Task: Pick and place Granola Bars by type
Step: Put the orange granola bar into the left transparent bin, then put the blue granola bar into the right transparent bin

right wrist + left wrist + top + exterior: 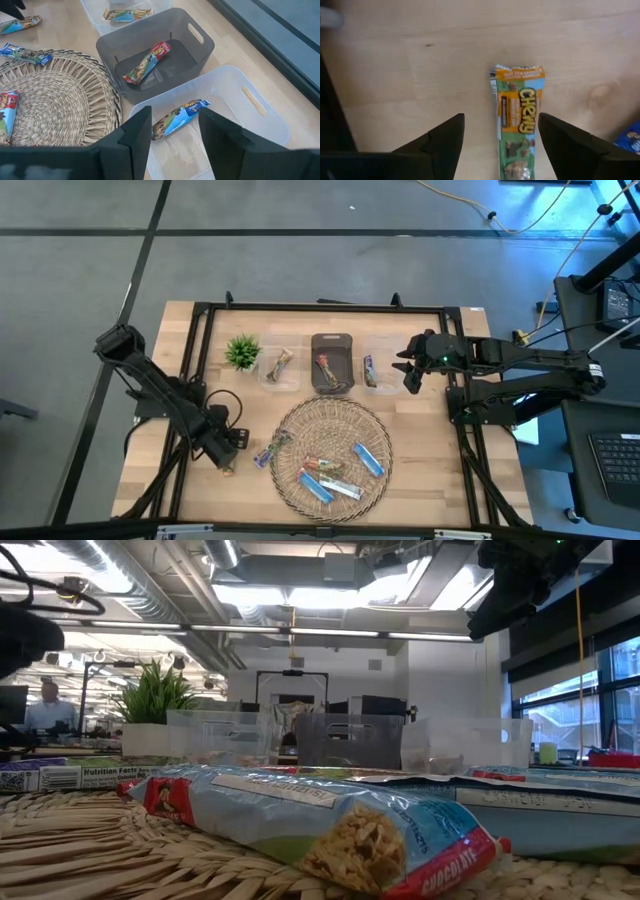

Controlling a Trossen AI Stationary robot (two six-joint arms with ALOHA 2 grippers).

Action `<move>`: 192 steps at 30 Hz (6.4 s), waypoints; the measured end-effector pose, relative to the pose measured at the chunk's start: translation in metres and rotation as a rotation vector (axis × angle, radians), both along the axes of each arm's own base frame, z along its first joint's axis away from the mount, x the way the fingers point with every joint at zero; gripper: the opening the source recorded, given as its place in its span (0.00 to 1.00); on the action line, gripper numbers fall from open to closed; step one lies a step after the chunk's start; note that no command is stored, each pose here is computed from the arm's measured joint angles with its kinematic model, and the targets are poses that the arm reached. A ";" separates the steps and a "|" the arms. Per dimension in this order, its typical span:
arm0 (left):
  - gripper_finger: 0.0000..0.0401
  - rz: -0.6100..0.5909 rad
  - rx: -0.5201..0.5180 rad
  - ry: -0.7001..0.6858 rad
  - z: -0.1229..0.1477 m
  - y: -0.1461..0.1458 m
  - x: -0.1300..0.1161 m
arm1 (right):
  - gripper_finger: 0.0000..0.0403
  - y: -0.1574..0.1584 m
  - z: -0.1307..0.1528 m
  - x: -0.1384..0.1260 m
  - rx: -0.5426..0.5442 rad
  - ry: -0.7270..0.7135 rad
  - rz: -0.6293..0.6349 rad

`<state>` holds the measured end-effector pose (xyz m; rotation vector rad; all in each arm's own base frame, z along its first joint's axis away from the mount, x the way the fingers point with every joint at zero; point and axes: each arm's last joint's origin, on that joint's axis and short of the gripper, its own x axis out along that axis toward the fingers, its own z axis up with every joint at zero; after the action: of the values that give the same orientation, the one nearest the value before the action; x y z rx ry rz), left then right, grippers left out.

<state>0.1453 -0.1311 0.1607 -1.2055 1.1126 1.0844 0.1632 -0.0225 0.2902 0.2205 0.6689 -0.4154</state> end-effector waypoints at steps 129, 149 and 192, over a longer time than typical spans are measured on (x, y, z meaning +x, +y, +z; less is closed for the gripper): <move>0.24 -0.206 0.571 -0.061 0.022 0.202 0.139 | 0.41 0.000 0.004 0.004 -0.024 -0.052 0.015; 0.45 -0.238 0.559 -0.099 0.034 0.201 0.140 | 0.41 0.000 0.004 0.004 -0.023 -0.051 0.016; 0.49 -0.775 0.354 -0.177 0.044 -0.020 0.121 | 0.41 -0.001 -0.003 0.013 -0.020 -0.011 0.016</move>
<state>0.2668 -0.1515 0.2052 -0.4933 1.0553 0.5252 0.1765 -0.0237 0.2877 0.1983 0.6553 -0.4048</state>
